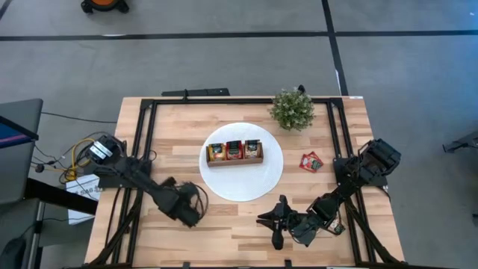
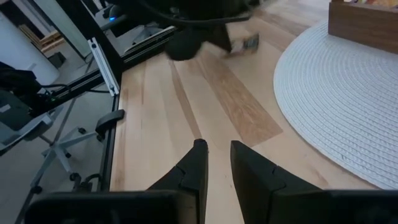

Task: Pick & Place Tea
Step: Put the brown tea bag into the right section of the wooden organizer

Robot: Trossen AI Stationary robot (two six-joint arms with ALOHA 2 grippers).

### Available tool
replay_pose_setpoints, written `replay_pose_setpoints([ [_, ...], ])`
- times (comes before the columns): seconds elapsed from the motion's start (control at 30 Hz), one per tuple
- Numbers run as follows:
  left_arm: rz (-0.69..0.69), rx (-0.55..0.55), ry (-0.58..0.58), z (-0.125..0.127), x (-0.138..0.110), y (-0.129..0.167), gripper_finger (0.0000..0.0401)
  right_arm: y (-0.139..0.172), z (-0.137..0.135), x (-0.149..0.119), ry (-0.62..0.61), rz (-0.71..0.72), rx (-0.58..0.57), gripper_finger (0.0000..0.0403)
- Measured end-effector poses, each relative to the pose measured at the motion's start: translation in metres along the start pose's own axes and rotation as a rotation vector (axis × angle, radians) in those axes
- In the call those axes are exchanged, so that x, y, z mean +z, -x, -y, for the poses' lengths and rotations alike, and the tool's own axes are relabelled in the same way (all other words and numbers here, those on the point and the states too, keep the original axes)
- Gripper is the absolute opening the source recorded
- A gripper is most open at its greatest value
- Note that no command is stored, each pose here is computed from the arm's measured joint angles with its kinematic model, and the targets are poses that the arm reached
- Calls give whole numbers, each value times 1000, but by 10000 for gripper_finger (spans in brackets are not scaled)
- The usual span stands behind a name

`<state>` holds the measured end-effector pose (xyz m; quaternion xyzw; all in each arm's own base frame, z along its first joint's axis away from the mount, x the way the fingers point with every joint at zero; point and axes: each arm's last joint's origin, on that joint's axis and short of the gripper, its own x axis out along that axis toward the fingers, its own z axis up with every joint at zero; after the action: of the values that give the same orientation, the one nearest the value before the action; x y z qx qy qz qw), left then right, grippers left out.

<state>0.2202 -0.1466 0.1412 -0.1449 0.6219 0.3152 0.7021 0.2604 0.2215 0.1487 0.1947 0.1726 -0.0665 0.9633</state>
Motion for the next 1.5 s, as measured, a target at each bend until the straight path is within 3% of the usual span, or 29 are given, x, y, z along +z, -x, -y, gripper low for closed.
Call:
replay_pose_setpoints([
  [0.17,100,-79,-99,21,0,34,0,0,0,0,0,0,0,60],
  [0.37,168,50,-102,13,1,55,0,0,0,0,10,-1,-1,60],
  [0.53,145,83,-105,5,2,35,20,0,0,0,11,-2,-1,60],
  [0.77,146,39,-77,-2,-7,-3,106,0,0,0,11,-3,0,60],
  [0.9,219,-87,-96,6,-10,-12,126,0,0,0,8,-1,1,60],
  [1.0,305,-338,-100,33,-9,-4,122,0,0,1,2,3,5,60],
  [1.17,538,-735,-203,69,-9,28,104,-10,0,5,-48,1,60,60],
  [1.33,670,-836,-302,78,-13,42,96,-51,-6,-5,-43,-77,134,67],
  [1.5,652,-821,-316,85,-20,30,94,-99,-13,-3,-21,-299,285,105],
])
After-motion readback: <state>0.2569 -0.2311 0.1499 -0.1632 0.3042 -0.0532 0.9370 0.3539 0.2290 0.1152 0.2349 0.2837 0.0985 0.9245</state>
